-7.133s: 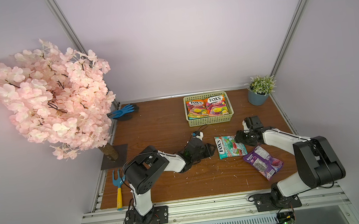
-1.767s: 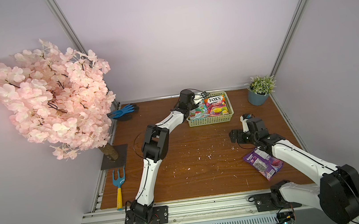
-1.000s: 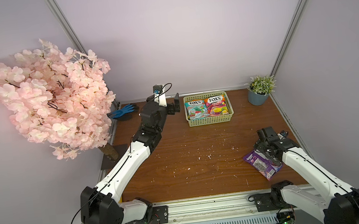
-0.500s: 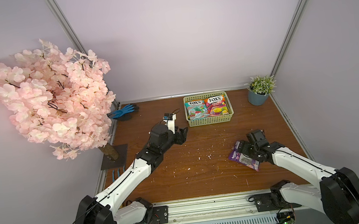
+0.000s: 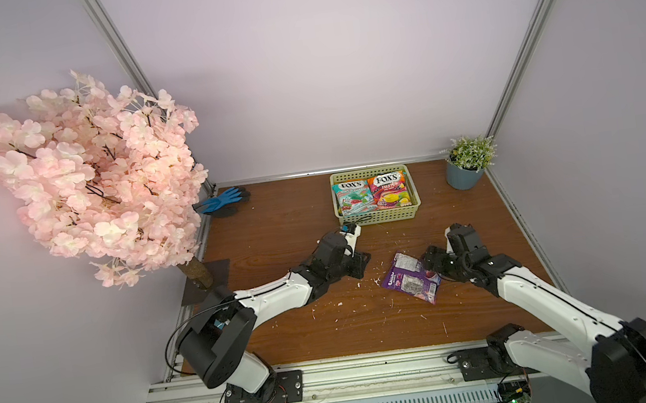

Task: Put the candies in the basket
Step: Move the candy to the center of the board, then pick up the candy at the center of the board, then place the candy in the basket.

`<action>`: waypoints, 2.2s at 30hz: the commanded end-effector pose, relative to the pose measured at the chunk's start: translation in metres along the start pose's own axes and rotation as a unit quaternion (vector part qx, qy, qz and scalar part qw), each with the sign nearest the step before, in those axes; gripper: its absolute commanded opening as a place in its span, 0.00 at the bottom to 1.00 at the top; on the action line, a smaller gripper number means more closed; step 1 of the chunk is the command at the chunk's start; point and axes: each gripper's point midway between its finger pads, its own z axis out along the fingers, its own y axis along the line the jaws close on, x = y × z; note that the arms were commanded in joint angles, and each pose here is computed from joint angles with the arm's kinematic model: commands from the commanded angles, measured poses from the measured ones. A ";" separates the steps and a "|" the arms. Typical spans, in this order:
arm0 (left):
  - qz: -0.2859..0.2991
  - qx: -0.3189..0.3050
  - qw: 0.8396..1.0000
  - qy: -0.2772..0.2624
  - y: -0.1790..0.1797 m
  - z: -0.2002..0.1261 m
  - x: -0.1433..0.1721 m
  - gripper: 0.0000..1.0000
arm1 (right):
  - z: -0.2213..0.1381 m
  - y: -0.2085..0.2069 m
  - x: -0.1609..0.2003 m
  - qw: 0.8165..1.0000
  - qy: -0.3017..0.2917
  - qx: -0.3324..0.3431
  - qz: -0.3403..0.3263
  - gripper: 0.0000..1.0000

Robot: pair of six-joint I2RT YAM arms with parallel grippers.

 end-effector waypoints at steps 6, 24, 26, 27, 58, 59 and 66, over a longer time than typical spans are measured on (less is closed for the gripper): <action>0.042 0.063 0.997 0.030 -0.034 0.054 0.011 0.14 | 0.014 -0.014 0.033 0.997 0.044 -0.044 0.048 0.52; 0.033 0.017 0.992 0.123 -0.003 0.081 0.078 0.06 | 0.004 0.024 0.011 0.990 0.000 -0.138 0.006 0.12; 0.029 0.019 0.992 0.124 -0.003 0.080 0.081 0.06 | 0.000 0.031 0.007 0.988 -0.004 -0.153 -0.005 0.03; 0.026 0.019 0.992 0.124 -0.003 0.079 0.081 0.06 | -0.002 0.035 0.005 0.987 -0.007 -0.160 -0.009 0.00; -0.091 -0.157 0.980 -0.077 0.104 -0.121 -0.101 1.00 | -0.089 0.257 -0.233 0.722 -0.275 -0.011 -0.635 0.00; -0.091 -0.159 0.980 -0.075 0.106 -0.122 -0.101 1.00 | -0.086 0.264 -0.242 0.703 -0.289 0.002 -0.650 0.00; -0.091 -0.151 0.981 -0.079 0.102 -0.124 -0.105 1.00 | -0.059 0.282 -0.294 0.640 -0.349 0.100 -0.677 0.00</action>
